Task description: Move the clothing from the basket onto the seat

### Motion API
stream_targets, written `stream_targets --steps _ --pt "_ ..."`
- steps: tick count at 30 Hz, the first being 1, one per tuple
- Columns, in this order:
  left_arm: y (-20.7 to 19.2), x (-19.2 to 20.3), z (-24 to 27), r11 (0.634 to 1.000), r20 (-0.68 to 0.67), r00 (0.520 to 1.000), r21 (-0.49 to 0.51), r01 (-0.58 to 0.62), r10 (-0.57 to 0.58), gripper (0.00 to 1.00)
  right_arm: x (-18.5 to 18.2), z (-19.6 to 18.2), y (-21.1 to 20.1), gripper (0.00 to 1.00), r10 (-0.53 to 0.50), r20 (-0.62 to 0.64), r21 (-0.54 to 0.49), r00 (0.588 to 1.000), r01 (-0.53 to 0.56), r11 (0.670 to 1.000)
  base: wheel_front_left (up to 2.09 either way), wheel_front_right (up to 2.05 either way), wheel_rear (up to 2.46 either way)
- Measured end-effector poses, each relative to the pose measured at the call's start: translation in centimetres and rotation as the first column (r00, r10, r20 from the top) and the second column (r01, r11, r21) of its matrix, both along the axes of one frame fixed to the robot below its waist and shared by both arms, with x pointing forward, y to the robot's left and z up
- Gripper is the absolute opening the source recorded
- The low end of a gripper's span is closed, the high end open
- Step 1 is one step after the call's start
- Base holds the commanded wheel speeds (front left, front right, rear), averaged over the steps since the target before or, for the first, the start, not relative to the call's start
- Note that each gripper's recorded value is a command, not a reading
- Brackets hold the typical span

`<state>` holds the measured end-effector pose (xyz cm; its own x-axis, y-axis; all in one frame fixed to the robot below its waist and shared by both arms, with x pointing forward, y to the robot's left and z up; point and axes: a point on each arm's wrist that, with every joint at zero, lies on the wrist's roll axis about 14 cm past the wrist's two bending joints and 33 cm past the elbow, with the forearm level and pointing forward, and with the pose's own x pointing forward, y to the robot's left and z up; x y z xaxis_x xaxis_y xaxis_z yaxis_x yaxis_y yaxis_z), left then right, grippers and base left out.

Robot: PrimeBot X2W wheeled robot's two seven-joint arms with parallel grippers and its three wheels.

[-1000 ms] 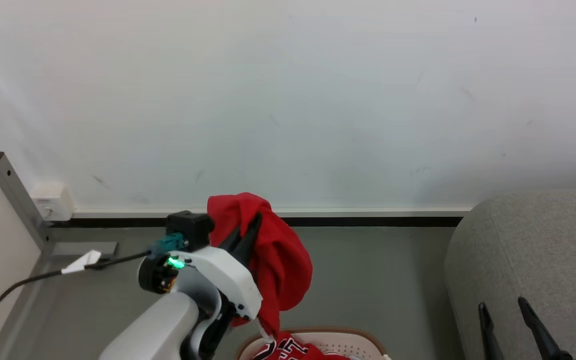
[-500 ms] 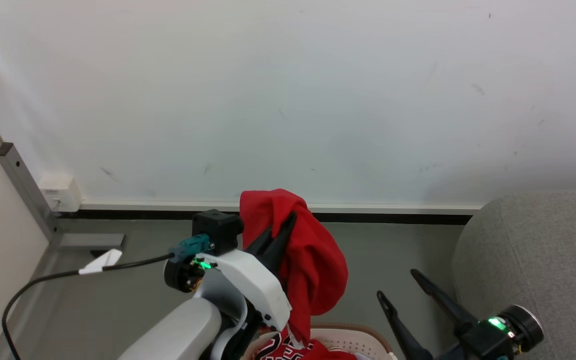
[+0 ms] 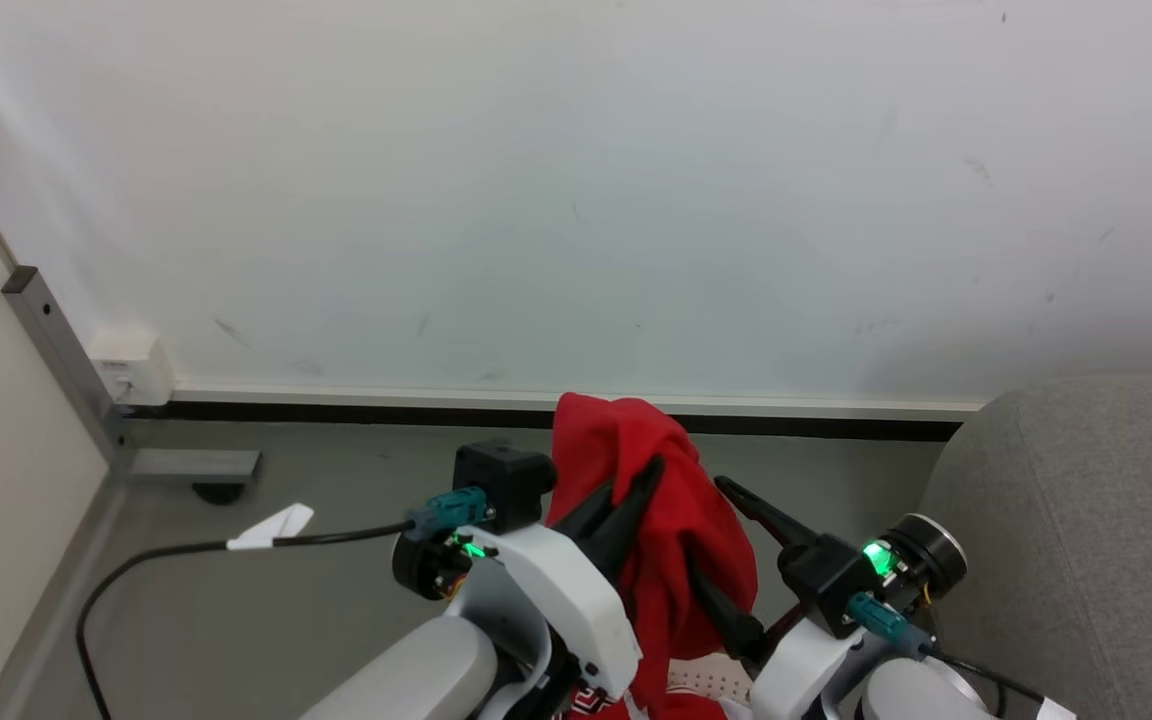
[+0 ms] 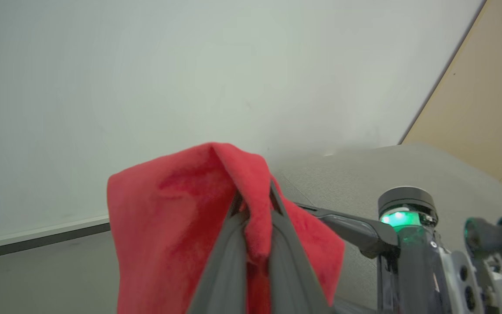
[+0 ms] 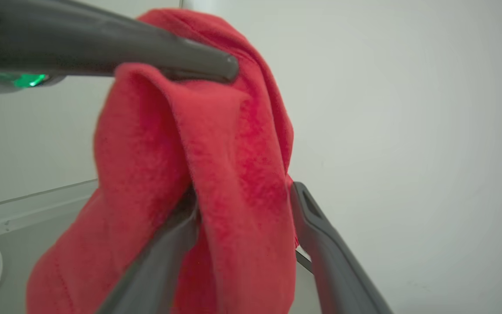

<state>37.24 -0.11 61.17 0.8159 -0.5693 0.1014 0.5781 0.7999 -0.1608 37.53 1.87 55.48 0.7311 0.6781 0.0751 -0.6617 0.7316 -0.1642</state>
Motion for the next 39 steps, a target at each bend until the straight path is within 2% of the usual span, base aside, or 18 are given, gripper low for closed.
stream_targets --steps 1,2,3,4,12,13,14,15,27,39 --pt "-0.1 -0.1 0.0 1.000 -0.002 1.000 -0.002 0.004 -0.004 0.00 0.2 0.0 0.2 1.00 -0.001 -0.008 0.010 1.000 0.001 1.000 0.00 0.00 0.00" --pt "-0.2 -0.1 -0.1 1.000 -0.004 1.000 -0.003 0.008 -0.008 0.00 0.5 -0.2 0.5 0.81 0.000 -0.018 0.013 1.000 0.000 1.000 0.00 0.00 0.00" --pt "-0.2 -0.1 -0.1 1.000 -0.006 1.000 -0.002 0.006 -0.006 0.00 0.7 -0.2 0.6 0.08 -0.002 -0.027 0.020 1.000 0.002 1.000 0.00 0.00 0.00" --pt "-0.1 -0.1 -0.2 1.000 -0.008 1.000 -0.001 0.004 -0.004 0.00 0.9 -0.2 0.7 0.00 -0.005 -0.039 0.040 0.999 0.007 0.999 0.00 0.00 0.00" --pt "0.2 -0.1 -1.0 1.000 -0.026 1.000 0.006 -0.004 0.004 0.00 1.7 -0.5 0.6 0.00 -0.021 -0.082 0.092 0.996 0.028 0.995 0.00 0.00 0.00" --pt "0.3 -0.1 -1.0 1.000 -0.025 1.000 0.005 -0.006 0.007 0.16 1.8 -0.4 0.6 0.00 -0.023 -0.082 0.098 0.996 0.031 0.995 0.00 0.00 0.00" --pt "0.3 -0.1 -0.9 1.000 -0.021 1.000 0.005 -0.008 0.008 0.27 1.8 -0.3 0.5 0.00 -0.026 -0.082 0.107 0.996 0.035 0.994 0.00 0.00 0.00" --pt "0.4 -0.1 -1.0 1.000 -0.020 1.000 0.007 -0.010 0.010 1.00 1.9 -0.2 0.4 0.00 -0.030 -0.084 0.113 0.996 0.039 0.993 0.00 0.00 0.00" --pt "0.2 -0.4 -2.7 1.000 -0.016 1.000 0.031 -0.003 0.003 1.00 3.2 1.0 -3.8 0.00 -0.135 -0.063 0.155 0.989 0.143 0.978 0.00 0.00 0.00" --pt "-3.6 -1.1 -3.8 0.994 -0.029 0.994 0.028 0.105 -0.104 1.00 3.4 2.6 -10.8 0.00 -0.286 -0.002 0.168 0.958 0.282 0.945 0.00 0.00 0.00"
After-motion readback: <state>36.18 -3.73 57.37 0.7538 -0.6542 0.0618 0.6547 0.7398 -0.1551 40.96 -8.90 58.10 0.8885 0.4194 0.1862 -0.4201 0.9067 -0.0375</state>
